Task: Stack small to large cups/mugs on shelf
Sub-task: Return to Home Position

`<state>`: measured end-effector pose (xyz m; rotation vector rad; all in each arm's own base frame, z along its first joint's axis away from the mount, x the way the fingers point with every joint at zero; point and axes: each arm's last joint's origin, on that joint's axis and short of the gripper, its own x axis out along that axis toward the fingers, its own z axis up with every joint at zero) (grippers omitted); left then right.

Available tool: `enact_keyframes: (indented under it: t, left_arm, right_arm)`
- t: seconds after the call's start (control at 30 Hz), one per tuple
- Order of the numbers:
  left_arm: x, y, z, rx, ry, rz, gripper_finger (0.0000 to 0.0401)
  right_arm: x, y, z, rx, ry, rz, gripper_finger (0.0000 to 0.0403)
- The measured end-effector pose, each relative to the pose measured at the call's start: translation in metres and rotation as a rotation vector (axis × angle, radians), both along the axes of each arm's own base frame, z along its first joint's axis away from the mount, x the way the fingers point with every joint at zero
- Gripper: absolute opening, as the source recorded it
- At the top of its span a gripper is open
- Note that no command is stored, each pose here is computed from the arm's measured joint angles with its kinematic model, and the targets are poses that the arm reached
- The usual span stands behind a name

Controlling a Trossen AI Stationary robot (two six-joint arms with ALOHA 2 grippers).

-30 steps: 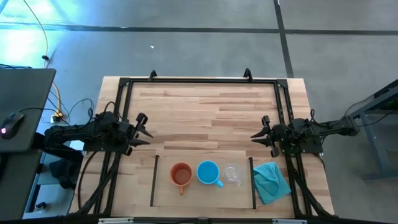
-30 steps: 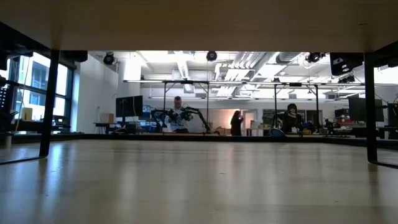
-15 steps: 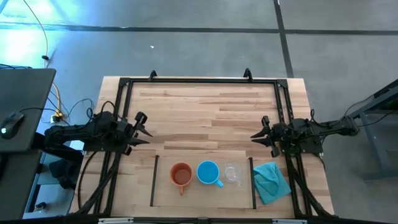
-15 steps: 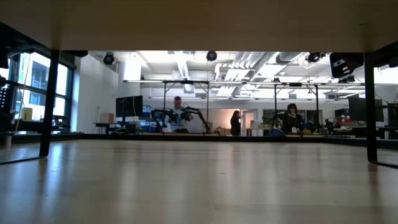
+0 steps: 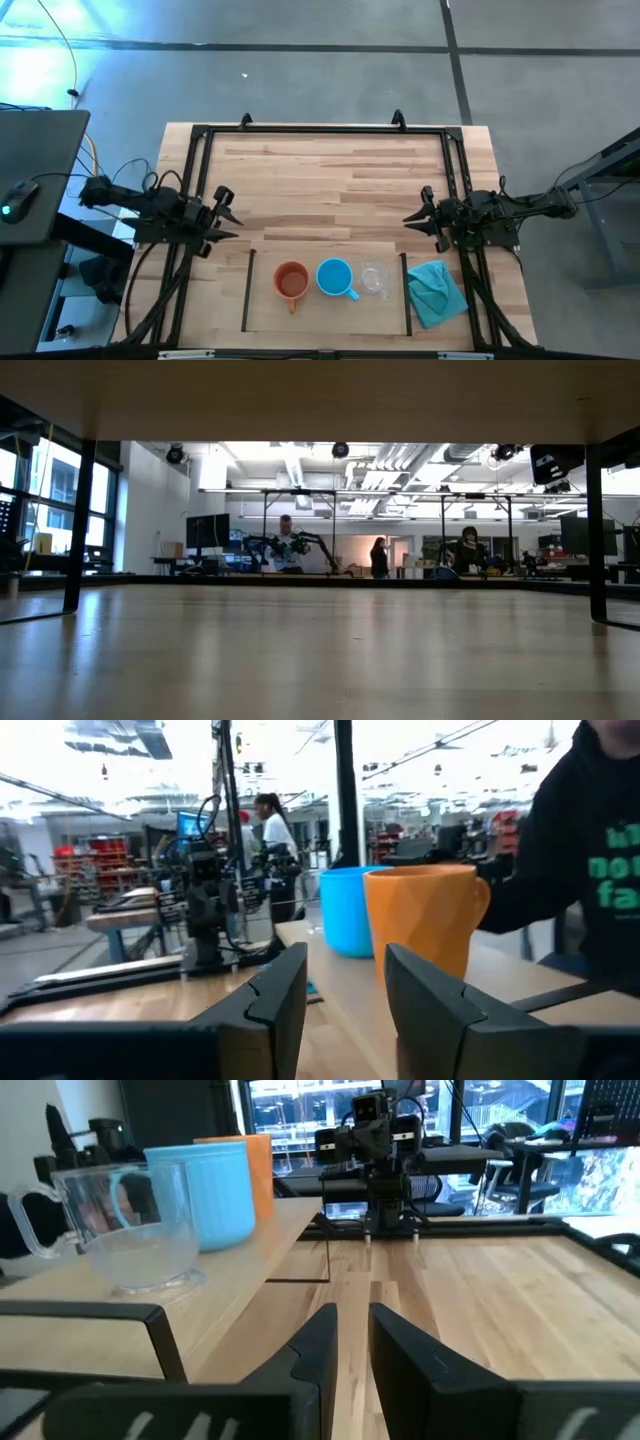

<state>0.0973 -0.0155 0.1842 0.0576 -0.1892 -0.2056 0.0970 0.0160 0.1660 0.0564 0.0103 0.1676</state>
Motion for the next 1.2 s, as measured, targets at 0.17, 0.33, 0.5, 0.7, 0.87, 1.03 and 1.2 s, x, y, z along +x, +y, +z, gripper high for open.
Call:
enact_keyframes:
  t: [0.17, 0.33, 0.5, 0.7, 0.87, 1.03, 1.2]
  left_arm:
    - [0.0, -0.003, 0.0, 0.064, -0.013, 0.056, 0.0124]
    - [-0.001, -0.003, 0.002, 0.134, -0.047, 0.081, 0.0124]
    - [-0.001, -0.003, 0.003, 0.144, -0.056, 0.087, 0.0124]
    - [-0.002, 0.0, 0.009, 0.183, -0.127, 0.175, 0.0124]
    - [-0.002, 0.002, 0.01, 0.171, -0.126, 0.207, 0.0124]
    - [0.0, 0.006, 0.003, 0.034, -0.037, 0.104, 0.0124]
    - [0.001, 0.01, -0.002, -0.026, 0.027, 0.024, 0.0124]
  right_arm:
    - [0.0, 0.0, 0.0, -0.034, -0.006, -0.002, 0.0051]
    - [0.0, 0.0, 0.0, -0.03, -0.005, -0.002, 0.0051]
    - [0.0, 0.0, 0.0, -0.03, -0.005, -0.001, 0.0051]
    - [0.0, 0.0, 0.0, -0.03, -0.006, -0.001, 0.0051]
    - [0.0, 0.0, 0.0, -0.01, -0.002, -0.001, 0.0051]
    - [0.0, 0.0, 0.0, -0.001, -0.001, 0.002, 0.0051]
    - [0.0, 0.0, 0.0, -0.001, -0.001, 0.001, 0.0051]
